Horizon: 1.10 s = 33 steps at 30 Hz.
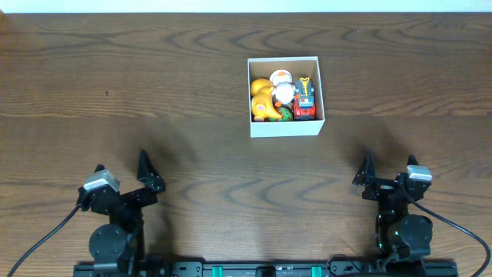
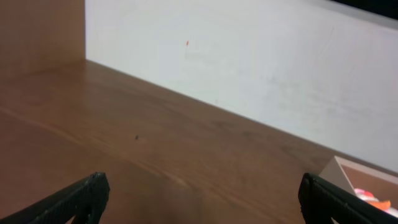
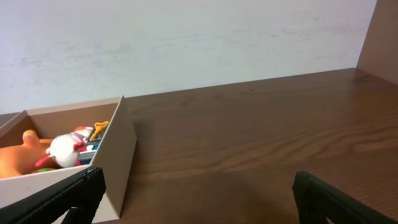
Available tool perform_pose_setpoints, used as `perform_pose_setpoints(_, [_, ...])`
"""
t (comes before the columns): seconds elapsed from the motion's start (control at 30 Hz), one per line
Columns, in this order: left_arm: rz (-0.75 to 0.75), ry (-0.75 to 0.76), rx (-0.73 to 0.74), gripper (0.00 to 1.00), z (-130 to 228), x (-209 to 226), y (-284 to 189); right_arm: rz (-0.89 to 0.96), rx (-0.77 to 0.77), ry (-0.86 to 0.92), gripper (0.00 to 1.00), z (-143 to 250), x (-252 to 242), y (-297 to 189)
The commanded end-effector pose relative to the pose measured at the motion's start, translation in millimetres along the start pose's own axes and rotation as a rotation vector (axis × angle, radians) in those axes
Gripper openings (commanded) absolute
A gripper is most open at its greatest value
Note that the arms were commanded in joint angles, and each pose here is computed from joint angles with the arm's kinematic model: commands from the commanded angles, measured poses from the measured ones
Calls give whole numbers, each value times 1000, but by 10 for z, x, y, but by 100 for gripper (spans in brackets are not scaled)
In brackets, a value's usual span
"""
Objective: Pack container
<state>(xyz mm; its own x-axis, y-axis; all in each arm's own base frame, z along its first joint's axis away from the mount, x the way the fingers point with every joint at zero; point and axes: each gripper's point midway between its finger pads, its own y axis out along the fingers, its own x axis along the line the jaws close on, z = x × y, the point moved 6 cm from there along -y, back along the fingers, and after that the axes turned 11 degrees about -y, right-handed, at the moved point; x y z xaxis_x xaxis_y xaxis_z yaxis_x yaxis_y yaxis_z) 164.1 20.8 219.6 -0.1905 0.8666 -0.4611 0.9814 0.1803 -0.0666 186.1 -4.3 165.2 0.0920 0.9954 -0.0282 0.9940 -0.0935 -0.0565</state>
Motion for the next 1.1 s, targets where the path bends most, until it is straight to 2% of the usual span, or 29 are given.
perform_pose_setpoints(0.0, [13,-3,2,98,138,51,72,10,-1,-14,99,6,-18,-1])
perform_pose_setpoints(0.3, [12,15,-22,98,301,175,186,10,-1,-14,99,6,-18,-1])
perform_pose_setpoints(0.67, [37,238,-10,98,314,175,191,10,-1,-14,99,6,-18,-1])
perform_pose_setpoints(1.07, [35,260,5,98,346,184,193,10,-1,-14,99,6,-18,-1])
